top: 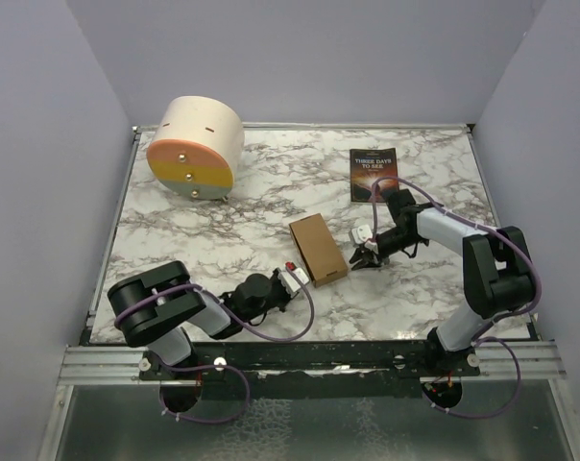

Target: Fold the paper box

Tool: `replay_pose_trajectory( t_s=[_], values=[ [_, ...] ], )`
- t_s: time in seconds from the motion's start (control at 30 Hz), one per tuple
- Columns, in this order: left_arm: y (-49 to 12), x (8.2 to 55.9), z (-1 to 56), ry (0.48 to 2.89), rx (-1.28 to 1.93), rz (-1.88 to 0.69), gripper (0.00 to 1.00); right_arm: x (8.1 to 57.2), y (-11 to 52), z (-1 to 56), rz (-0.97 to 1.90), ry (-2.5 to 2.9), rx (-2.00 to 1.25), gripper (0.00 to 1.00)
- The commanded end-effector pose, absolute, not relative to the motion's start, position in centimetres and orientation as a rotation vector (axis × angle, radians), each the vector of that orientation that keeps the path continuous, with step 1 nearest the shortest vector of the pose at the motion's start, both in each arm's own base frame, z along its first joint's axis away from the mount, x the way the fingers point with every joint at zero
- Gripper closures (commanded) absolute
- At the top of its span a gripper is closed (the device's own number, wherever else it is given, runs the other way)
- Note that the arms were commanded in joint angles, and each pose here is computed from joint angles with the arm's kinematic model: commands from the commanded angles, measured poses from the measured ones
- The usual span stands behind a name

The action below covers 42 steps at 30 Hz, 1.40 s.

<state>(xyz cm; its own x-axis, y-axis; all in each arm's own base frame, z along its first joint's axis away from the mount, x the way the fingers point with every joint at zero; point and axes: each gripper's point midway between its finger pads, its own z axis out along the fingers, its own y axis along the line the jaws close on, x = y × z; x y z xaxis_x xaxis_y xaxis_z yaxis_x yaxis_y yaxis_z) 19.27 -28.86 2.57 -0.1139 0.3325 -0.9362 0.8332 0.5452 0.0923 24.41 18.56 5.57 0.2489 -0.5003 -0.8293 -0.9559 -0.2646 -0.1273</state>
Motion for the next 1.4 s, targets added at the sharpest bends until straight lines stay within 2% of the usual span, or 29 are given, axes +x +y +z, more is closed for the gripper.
replay_pose_trajectory(
  t_s=[0.0,0.3,0.9,1.17,1.37],
  values=[
    [-31.0,19.9,5.9,1.495,1.024,-0.596,1.0,24.3,19.1,4.5,0.907,1.348,-1.889,0.79],
    [-33.1,18.1,6.5,1.427,1.12,-0.731,1.0,24.2,19.9,4.3,0.914,1.369,-1.894,0.84],
    [-33.7,18.7,6.2,1.521,1.097,-0.734,1.0,22.6,20.5,4.9,0.966,1.318,-1.908,0.92],
    [-34.7,19.4,7.6,1.596,1.017,-0.775,1.0,21.4,21.4,5.1,1.003,1.273,-1.94,0.93],
    [-35.2,20.7,8.2,1.779,0.852,-0.821,1.0,20.5,21.8,5.6,1.045,1.237,-1.94,0.94]
  ],
)
